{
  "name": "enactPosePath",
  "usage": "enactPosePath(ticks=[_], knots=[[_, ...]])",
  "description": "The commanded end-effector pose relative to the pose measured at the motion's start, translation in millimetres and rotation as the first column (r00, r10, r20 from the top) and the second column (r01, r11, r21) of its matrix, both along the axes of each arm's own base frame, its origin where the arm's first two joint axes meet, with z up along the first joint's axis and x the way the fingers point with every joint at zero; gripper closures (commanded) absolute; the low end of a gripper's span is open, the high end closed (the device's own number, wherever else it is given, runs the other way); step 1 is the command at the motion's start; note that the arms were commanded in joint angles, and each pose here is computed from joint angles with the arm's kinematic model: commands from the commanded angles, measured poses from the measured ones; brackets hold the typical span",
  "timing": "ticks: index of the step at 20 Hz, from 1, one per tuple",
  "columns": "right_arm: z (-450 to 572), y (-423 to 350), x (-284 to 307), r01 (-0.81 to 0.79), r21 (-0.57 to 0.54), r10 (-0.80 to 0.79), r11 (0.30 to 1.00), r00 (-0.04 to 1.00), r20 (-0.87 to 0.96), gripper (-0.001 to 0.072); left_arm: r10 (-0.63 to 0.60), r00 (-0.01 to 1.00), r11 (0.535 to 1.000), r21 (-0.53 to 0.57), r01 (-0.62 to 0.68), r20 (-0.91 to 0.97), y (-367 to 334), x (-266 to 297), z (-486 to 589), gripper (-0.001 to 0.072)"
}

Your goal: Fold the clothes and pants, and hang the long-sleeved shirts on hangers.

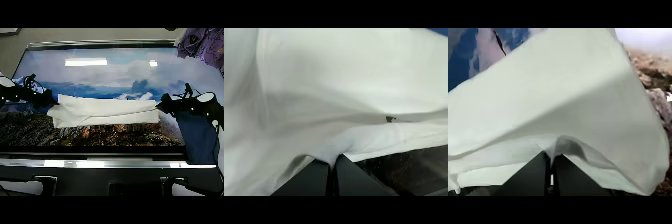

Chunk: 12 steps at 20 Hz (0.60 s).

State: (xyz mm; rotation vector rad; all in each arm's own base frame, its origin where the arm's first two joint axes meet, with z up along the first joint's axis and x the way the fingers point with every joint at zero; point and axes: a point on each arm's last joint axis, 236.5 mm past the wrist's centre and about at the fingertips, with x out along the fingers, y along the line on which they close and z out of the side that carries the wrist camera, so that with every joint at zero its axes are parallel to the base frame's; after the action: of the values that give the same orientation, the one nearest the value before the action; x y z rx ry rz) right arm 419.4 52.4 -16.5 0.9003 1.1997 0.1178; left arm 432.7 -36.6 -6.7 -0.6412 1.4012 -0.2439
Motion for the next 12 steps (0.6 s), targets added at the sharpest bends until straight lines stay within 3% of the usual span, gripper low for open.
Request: enactPosePath(ticks=[1,10,11,12], knots=[[-11,-5,17,0.036,-0.028,-0.035,0.999,0.999,0.013,0.0684,-0.003,1.000,1.000,-0.029,0.003,0.025,-2,38,-9,0.0692],[-42,-14,16,0.060,-0.056,-0.063,0.997,0.996,-0.056,0.0682,-0.040,0.999,0.998,-0.050,0.039,-0.026,-22,69,-61,0.0683],[-52,-12,12,0.053,-0.045,-0.056,0.998,0.995,-0.088,0.0680,-0.033,0.999,0.998,-0.050,0.032,-0.029,-22,70,-63,0.0623],[-59,-9,8,0.046,-0.034,-0.050,0.998,0.992,-0.118,0.0625,-0.006,1.000,0.999,-0.049,0.005,-0.029,-20,74,-63,0.0432]])
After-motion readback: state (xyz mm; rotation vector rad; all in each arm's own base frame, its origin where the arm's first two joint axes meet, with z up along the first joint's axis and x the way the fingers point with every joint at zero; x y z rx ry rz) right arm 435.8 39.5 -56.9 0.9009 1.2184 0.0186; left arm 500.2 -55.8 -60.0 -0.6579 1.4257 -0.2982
